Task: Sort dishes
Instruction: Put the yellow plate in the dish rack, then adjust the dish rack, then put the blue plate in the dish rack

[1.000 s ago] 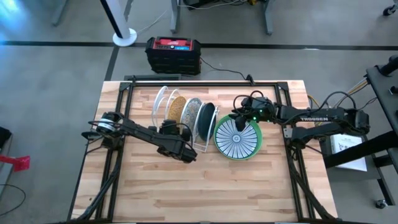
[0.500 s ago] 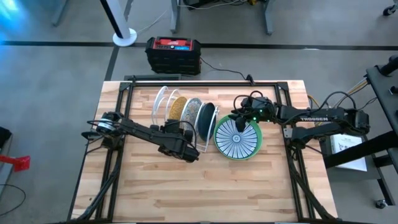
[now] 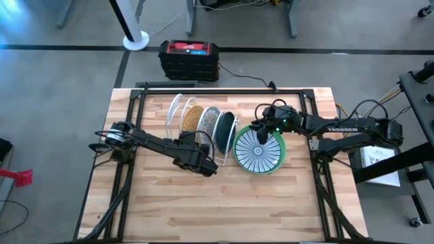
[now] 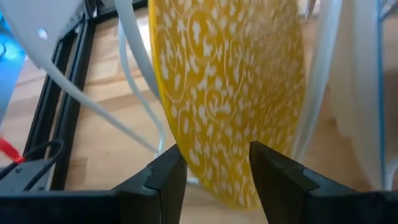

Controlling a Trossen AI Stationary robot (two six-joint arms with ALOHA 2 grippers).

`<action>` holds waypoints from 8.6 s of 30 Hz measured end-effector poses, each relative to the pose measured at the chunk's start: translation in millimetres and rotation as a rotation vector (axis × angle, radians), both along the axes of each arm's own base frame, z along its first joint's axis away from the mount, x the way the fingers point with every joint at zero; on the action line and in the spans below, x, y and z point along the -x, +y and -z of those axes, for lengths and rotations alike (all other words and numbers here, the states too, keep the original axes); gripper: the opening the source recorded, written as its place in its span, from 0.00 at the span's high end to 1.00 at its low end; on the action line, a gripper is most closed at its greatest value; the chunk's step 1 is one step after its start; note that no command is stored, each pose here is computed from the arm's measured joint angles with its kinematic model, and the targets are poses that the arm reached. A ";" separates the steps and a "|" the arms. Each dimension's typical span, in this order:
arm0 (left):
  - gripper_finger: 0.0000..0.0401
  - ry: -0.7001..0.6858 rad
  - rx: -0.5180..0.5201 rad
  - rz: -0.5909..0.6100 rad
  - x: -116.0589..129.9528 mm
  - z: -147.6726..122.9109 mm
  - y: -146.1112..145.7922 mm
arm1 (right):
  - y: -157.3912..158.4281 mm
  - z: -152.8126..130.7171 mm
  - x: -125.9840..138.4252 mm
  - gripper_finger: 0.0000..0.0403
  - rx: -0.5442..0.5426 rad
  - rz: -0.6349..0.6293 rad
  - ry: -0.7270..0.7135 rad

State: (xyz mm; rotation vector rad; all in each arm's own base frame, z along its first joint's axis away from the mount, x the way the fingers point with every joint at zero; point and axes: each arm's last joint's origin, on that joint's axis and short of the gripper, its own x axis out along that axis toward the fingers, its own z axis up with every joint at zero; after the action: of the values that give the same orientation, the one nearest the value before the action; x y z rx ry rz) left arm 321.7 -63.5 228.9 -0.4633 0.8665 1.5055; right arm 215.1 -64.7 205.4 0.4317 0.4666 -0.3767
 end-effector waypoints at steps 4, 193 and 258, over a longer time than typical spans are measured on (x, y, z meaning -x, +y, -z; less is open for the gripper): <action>0.60 0.035 0.065 -0.002 0.8 0.9 -1.3 | 0.0 0.0 0.0 0.67 -0.001 0.000 0.000; 0.60 -0.097 -0.477 0.629 -19.6 -92.0 -56.8 | -27.1 69.3 24.9 0.80 -0.205 -0.016 0.594; 0.61 -0.127 -0.434 0.701 -33.7 -86.3 -63.8 | -23.3 64.3 32.8 0.58 -0.206 -0.006 0.602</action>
State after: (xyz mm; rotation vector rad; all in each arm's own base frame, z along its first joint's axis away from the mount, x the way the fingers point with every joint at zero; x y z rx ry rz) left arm 355.4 -127.3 315.2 0.0727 0.4977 0.9544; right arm 182.3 -88.0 141.2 0.5145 1.0991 -0.4536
